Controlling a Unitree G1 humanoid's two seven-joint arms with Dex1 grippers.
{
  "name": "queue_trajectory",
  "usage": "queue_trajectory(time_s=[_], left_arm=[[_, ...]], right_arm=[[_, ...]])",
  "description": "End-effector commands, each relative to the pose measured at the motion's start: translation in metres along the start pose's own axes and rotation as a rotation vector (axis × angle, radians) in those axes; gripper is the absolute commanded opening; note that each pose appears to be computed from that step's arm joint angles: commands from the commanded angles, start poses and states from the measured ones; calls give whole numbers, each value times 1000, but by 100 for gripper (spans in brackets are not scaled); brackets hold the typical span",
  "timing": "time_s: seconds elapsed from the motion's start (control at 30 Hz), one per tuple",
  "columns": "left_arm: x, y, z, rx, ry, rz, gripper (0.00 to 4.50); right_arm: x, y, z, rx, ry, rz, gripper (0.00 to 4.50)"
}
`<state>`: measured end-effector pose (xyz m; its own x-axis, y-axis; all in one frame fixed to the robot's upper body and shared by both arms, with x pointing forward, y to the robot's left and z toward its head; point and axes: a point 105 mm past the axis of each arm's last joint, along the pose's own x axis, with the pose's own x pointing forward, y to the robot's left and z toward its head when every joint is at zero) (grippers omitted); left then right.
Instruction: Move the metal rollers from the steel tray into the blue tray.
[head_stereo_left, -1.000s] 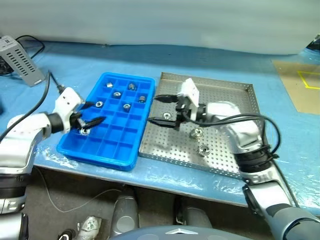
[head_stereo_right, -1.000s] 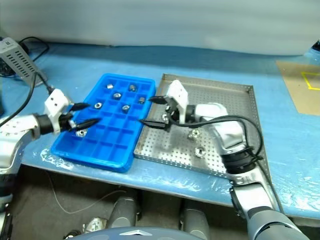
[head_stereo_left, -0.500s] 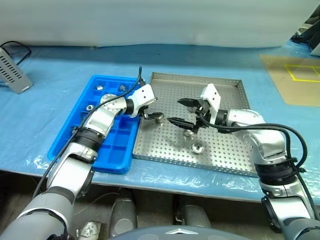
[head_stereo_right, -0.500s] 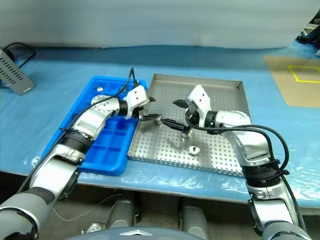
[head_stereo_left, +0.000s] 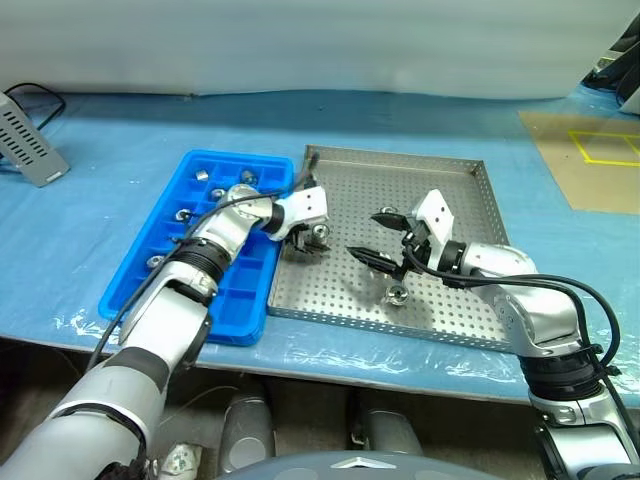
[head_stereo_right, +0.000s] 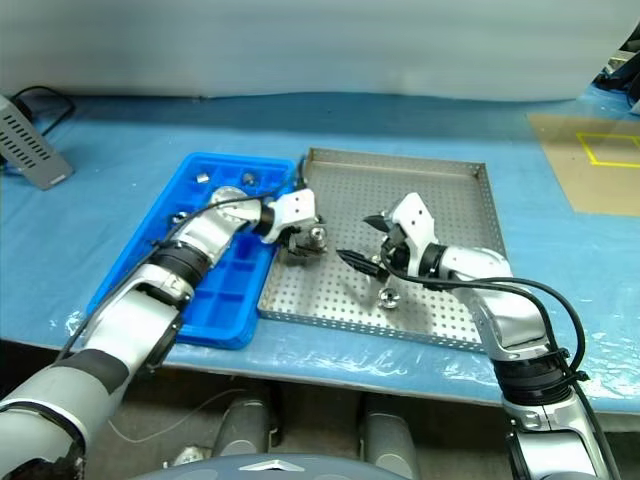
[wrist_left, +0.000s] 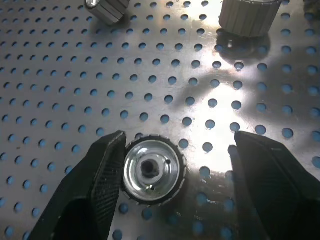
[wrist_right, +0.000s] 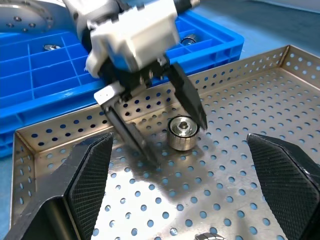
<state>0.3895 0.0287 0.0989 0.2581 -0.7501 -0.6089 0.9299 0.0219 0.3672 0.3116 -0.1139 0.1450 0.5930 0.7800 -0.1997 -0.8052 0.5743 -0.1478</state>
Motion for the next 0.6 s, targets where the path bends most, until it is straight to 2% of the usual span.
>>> queue_trajectory(time_s=[0.03,0.17,0.33,0.43,0.5,0.6], left_arm=[[-1,4,-11,49,117,-9,364],[-1,8,-20,58,195,-7,364],[-4,10,-26,47,221,1,364],[-10,11,-29,50,226,-9,304],[-16,16,-31,73,241,12,245],[-26,19,-28,82,220,1,245]], right_arm=[[-4,-1,2,-32,-19,-24,450],[-1,4,5,-33,-28,-40,450],[-1,6,4,-35,-26,-59,450],[-3,2,4,-37,-28,-75,450],[-3,1,4,-36,-30,-78,450],[-1,2,2,-34,-29,-73,450]])
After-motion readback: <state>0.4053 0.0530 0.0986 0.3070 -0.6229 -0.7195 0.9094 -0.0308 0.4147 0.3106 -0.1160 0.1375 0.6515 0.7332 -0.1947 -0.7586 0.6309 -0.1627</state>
